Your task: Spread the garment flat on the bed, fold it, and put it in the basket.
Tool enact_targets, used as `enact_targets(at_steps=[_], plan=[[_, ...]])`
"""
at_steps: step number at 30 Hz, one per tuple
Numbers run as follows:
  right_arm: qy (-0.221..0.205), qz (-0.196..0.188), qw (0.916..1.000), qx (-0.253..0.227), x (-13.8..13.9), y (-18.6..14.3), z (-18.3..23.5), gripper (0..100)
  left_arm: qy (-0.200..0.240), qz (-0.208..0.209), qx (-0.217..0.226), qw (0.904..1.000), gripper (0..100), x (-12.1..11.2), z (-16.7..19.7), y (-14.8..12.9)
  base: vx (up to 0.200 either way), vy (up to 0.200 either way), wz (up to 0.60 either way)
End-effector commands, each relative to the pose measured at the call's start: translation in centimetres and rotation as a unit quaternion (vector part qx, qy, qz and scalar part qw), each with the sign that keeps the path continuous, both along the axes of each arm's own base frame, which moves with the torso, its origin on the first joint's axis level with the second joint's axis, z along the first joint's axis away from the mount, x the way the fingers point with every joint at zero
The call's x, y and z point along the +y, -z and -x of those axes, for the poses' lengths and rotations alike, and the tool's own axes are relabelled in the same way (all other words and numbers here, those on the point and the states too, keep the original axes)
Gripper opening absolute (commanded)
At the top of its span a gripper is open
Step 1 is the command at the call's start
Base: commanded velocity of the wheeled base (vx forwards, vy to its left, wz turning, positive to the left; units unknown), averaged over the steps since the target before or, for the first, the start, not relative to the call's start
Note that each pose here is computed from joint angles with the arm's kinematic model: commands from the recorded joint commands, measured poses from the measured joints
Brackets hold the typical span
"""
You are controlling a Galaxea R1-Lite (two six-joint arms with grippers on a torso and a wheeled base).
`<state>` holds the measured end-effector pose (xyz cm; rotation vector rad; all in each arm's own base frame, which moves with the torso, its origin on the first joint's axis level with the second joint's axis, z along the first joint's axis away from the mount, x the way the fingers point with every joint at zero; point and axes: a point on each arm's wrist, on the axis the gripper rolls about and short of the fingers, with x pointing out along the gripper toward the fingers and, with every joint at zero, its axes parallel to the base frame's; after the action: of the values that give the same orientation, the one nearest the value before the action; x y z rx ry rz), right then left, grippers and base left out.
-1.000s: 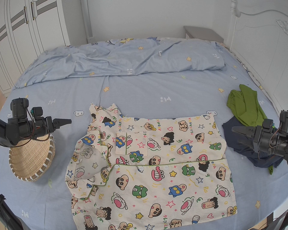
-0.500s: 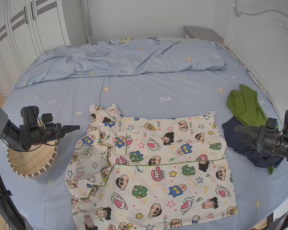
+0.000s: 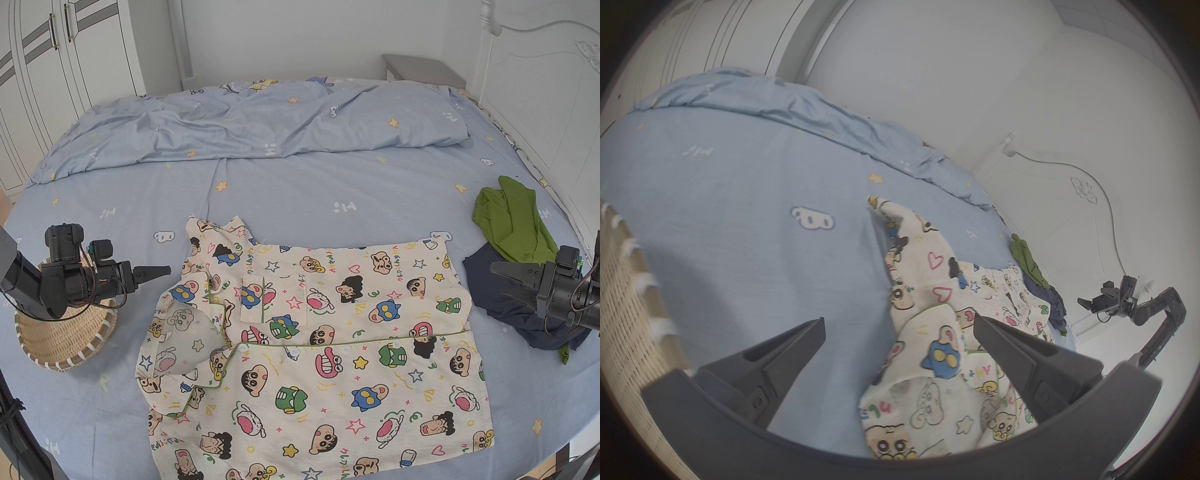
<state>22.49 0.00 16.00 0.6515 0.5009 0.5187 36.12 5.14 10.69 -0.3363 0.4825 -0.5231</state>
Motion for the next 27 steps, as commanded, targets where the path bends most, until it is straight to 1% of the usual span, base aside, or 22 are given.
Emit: enact_targets(at_steps=[1, 3, 8, 11, 16, 21, 25, 27], plan=[[0.002, 0.000, 1.0000, 0.000, -0.1, 0.0, 0.0, 100, 0.005, -0.004, -0.019, 0.9998, 100, -0.7, 1.0, -1.4, 0.000, 0.000, 0.00], [0.002, 0.000, 1.0000, 0.000, -0.1, 0.0, 0.0, 100, 0.010, -0.005, -0.020, 0.9997, 100, -1.1, 1.1, -1.3, 0.000, 0.000, 0.00], [0.002, 0.000, 1.0000, 0.000, -0.1, 0.0, 0.0, 100, 0.011, -0.005, -0.018, 0.9998, 100, -1.1, 1.0, -1.0, 0.000, 0.000, 0.00], [0.002, 0.000, 1.0000, -0.001, -0.1, 0.0, 0.0, 100, 0.011, -0.006, -0.028, 0.9995, 100, -1.1, 0.6, -0.8, 0.000, 0.000, 0.00], [0.001, 0.000, 1.0000, 0.000, 0.0, 0.0, 0.1, 100, 0.016, -0.004, -0.012, 0.9998, 100, -1.4, 0.3, 0.4, 0.000, 0.000, 0.00], [0.001, 0.000, 1.0000, 0.000, 0.0, 0.0, 0.0, 100, 0.017, -0.005, 0.001, 0.9998, 100, -1.2, 0.3, 1.1, 0.000, 0.000, 0.00], [0.000, 0.000, 1.0000, 0.000, 0.0, 0.0, 0.0, 100, 0.022, -0.014, 0.016, 0.9995, 100, -1.0, -0.2, 2.9, 0.000, 0.000, 0.00], [0.001, 0.000, 1.0000, 0.000, 0.0, 0.0, 0.1, 100, 0.025, -0.017, 0.017, 0.9994, 100, -1.0, -0.3, 3.3, 0.000, 0.000, 0.00]])
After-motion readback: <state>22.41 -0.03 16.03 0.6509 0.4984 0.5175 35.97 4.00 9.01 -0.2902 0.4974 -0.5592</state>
